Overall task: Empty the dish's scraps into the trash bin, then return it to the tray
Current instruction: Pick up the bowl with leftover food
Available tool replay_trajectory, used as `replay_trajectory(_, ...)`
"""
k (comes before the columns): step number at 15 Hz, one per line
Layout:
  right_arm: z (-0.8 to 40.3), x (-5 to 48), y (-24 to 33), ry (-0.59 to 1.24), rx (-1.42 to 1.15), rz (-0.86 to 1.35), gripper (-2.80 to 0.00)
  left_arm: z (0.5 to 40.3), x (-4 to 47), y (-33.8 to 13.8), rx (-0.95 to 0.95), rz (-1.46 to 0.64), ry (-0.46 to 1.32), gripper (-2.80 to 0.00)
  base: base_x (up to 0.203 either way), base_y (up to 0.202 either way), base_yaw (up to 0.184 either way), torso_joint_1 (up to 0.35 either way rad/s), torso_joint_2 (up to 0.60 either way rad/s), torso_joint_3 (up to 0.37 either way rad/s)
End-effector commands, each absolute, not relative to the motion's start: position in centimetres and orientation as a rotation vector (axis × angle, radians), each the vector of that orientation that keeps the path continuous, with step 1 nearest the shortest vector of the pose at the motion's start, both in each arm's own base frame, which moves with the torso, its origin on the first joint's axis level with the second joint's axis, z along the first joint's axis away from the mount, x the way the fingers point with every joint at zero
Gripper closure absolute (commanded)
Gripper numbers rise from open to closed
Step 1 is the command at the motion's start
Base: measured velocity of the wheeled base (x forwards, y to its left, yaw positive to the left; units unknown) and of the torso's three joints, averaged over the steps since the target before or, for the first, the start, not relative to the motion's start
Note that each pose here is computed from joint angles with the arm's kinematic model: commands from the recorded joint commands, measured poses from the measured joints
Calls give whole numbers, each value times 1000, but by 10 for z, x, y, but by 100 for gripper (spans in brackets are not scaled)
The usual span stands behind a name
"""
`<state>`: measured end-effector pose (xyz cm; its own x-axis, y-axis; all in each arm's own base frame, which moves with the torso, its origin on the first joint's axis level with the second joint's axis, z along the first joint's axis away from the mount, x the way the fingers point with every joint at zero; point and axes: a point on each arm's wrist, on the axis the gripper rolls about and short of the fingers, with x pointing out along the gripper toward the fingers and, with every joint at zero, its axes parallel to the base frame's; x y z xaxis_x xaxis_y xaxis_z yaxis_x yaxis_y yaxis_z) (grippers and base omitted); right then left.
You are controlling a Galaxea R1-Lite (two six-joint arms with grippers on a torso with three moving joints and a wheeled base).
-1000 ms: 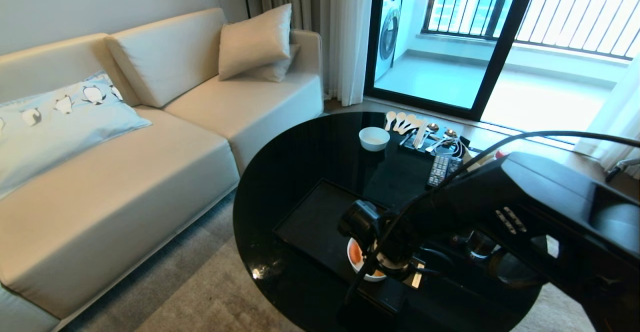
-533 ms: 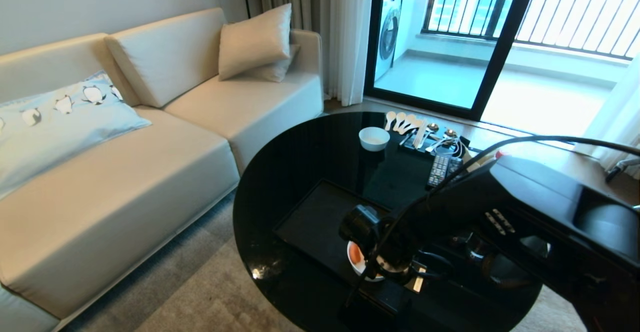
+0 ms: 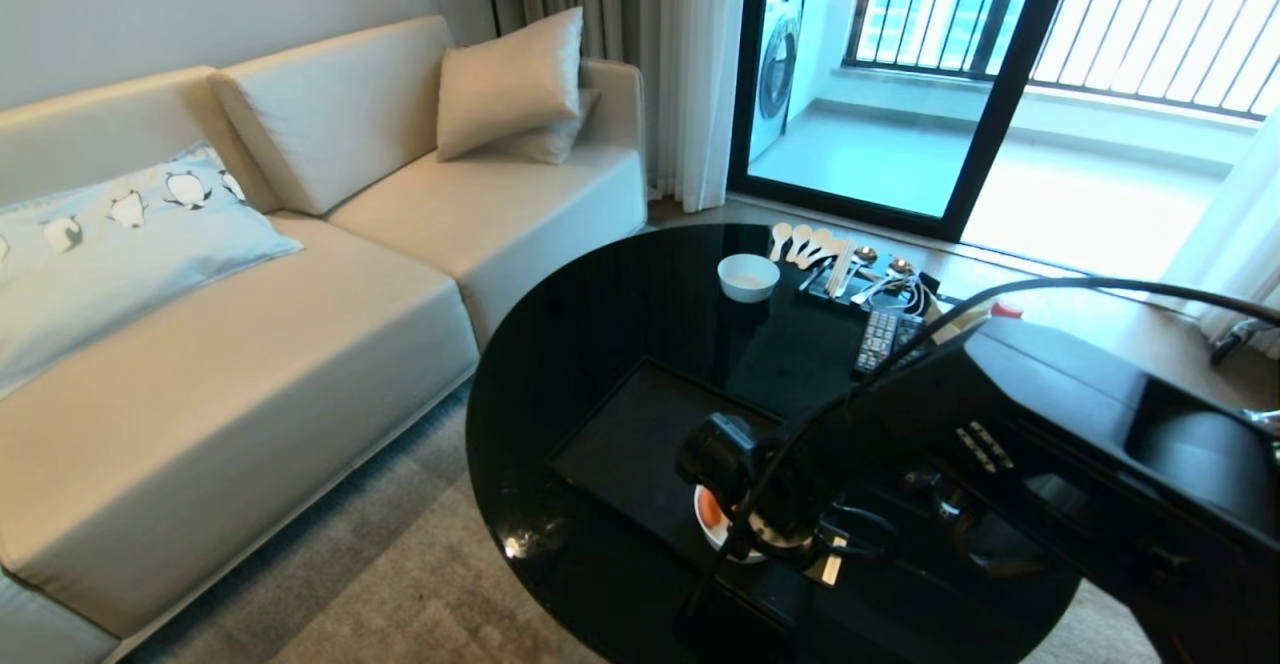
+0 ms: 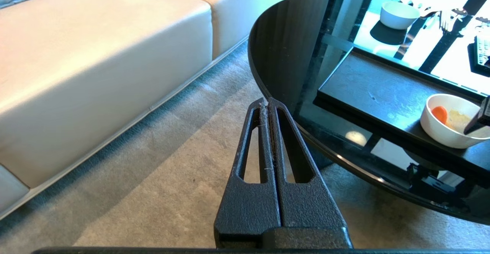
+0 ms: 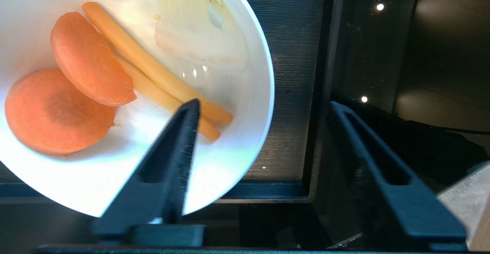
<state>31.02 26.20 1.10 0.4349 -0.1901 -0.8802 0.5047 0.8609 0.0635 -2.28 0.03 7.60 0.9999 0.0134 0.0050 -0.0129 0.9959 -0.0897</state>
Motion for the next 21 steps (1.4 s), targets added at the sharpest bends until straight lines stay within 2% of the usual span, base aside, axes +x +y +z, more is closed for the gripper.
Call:
replay_trajectory(1, 9, 311, 263, 1036, 344, -452, 0, 76, -23, 0, -91, 14, -7, 0, 0, 0, 0, 0, 0, 0)
replay_trajectory(14, 12, 309, 261, 1041, 331, -453, 0, 76, -23, 0, -91, 14, -7, 0, 0, 0, 0, 0, 0, 0)
replay_trajectory(21, 56, 301, 254, 1010, 373, -426, 0, 76, -23, 0, -89, 14, -7, 0, 0, 0, 0, 0, 0, 0)
